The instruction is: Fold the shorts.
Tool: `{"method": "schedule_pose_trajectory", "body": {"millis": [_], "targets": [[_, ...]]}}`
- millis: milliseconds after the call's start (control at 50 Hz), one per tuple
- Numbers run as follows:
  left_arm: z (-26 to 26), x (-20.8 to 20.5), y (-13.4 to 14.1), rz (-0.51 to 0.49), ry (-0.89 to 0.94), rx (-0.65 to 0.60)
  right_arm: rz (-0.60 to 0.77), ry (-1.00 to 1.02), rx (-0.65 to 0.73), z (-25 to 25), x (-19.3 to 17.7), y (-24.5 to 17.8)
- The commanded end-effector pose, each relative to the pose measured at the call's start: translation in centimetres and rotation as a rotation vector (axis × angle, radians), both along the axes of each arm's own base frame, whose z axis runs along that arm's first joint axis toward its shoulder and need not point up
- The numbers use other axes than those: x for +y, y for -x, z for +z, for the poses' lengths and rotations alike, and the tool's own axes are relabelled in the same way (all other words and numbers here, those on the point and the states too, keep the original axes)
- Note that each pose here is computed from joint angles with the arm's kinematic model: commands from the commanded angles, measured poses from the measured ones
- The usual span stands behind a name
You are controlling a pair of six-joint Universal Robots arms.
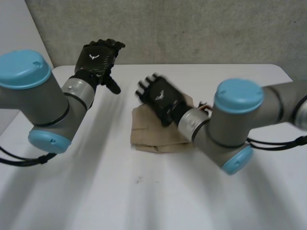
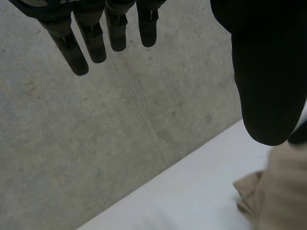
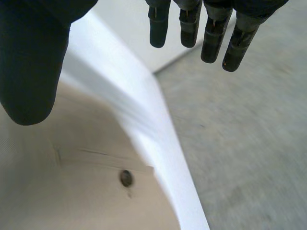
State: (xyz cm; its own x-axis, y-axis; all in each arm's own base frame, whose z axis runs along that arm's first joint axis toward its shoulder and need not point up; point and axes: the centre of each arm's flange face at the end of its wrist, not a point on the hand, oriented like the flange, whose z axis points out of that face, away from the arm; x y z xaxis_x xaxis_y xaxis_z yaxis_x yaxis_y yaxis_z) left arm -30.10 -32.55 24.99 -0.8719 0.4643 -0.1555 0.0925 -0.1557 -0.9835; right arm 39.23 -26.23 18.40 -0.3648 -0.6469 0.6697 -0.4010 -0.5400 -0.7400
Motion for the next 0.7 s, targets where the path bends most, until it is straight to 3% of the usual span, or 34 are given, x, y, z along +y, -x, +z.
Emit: {"method": "schedule_pose_trajectory", "body": {"millis": [20, 100, 260, 520, 700], "targets": [[-1.2, -1.1, 3.2, -0.067, -0.024, 0.032, -0.310, -0.280, -0.439, 6.2, -6.0, 5.4], [-3.5, -1.3, 5.0, -0.100, -0.094, -0.001, -0.347, -0.393, -0.504, 5.7, -7.3, 6.5], [-9.6, 0.2, 7.3, -0.141, -0.299, -0.114, -0.430, -0.614, -0.340, 0.1, -7.8, 6.4], [-13.1, 0.7, 5.7, -0.040, -0.416, -0.236, -0.524, -0.758, -0.178, -5.8, -8.6, 7.7], [-12.8, 1.6, 5.5, -0.066, -0.383, -0.333, -0.503, -0.674, -0.119, -4.2, -8.3, 7.7]]}}
